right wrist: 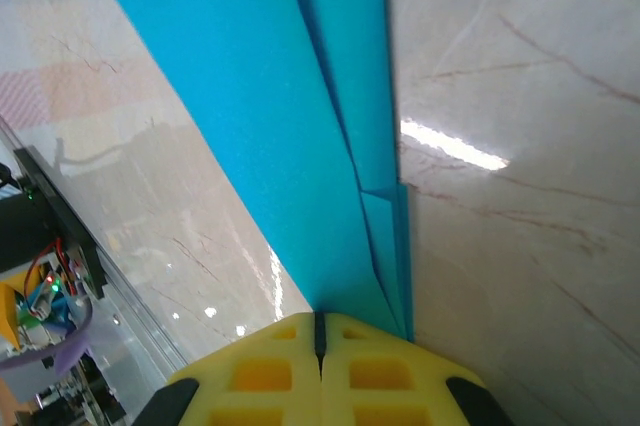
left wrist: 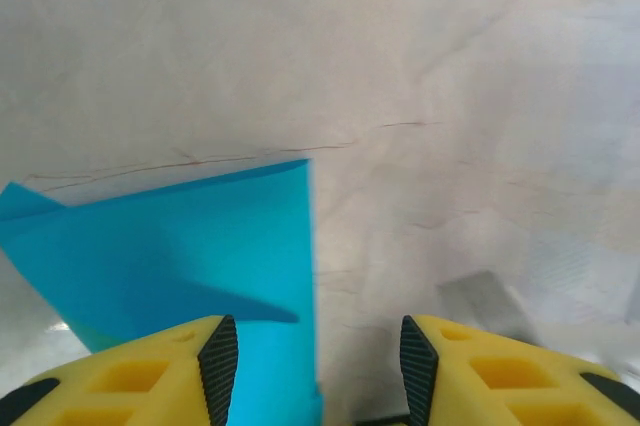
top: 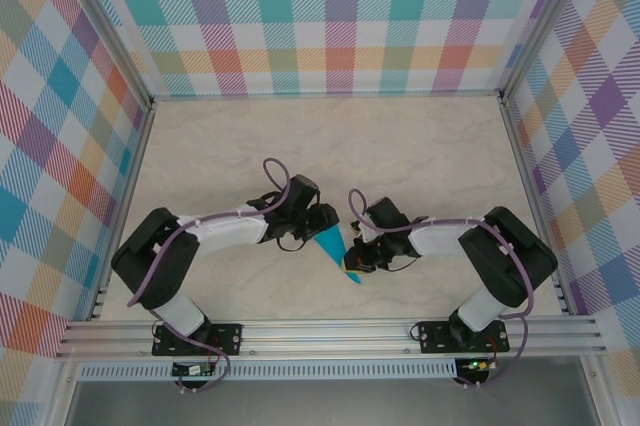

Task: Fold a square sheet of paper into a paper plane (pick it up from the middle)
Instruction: Fold the wing for the fifth time at the center of the table.

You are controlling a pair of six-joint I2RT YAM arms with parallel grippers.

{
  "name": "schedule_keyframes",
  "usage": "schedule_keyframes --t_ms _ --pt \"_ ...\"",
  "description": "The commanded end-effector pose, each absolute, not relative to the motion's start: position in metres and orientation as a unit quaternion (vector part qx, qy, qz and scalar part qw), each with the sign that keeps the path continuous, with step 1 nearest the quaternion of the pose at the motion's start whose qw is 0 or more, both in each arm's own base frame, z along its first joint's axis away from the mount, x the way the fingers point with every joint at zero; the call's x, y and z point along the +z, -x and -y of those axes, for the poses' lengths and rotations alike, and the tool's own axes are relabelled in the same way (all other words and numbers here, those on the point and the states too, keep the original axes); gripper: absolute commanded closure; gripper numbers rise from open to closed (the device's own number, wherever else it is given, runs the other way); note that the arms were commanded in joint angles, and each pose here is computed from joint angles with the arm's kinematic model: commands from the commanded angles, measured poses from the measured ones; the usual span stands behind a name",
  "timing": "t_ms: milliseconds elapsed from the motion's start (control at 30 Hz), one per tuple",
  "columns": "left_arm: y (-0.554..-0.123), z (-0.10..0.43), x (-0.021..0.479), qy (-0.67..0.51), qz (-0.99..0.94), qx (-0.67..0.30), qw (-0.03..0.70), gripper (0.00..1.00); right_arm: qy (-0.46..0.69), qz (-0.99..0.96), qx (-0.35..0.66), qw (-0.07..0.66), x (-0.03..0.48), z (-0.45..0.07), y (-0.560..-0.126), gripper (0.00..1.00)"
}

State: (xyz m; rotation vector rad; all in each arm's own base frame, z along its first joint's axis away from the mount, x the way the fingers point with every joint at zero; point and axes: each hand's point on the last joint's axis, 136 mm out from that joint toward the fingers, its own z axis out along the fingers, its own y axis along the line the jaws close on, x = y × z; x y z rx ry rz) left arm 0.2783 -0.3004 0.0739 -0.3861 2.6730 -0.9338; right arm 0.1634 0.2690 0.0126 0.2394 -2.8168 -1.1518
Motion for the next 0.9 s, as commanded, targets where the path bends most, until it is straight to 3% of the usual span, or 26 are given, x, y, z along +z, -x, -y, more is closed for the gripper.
schedule_keyframes --t_ms 0,533,867 --pt "-0.278 0.292 0.098 0.114 -0.918 -0.333 0.181 0.51 -0.094 0.932 -0.335 0.097 -0.005 -0.252 -0.146 1.00" --pt "-0.251 0.318 0.071 0.052 -0.896 -0.392 0.204 0.55 -0.082 0.931 -0.332 0.124 -0.014 -0.254 -0.155 1.00" --pt "-0.255 0.307 0.034 0.059 -0.915 -0.345 0.203 0.55 -0.075 0.932 -0.330 0.132 -0.018 -0.250 -0.152 1.00"
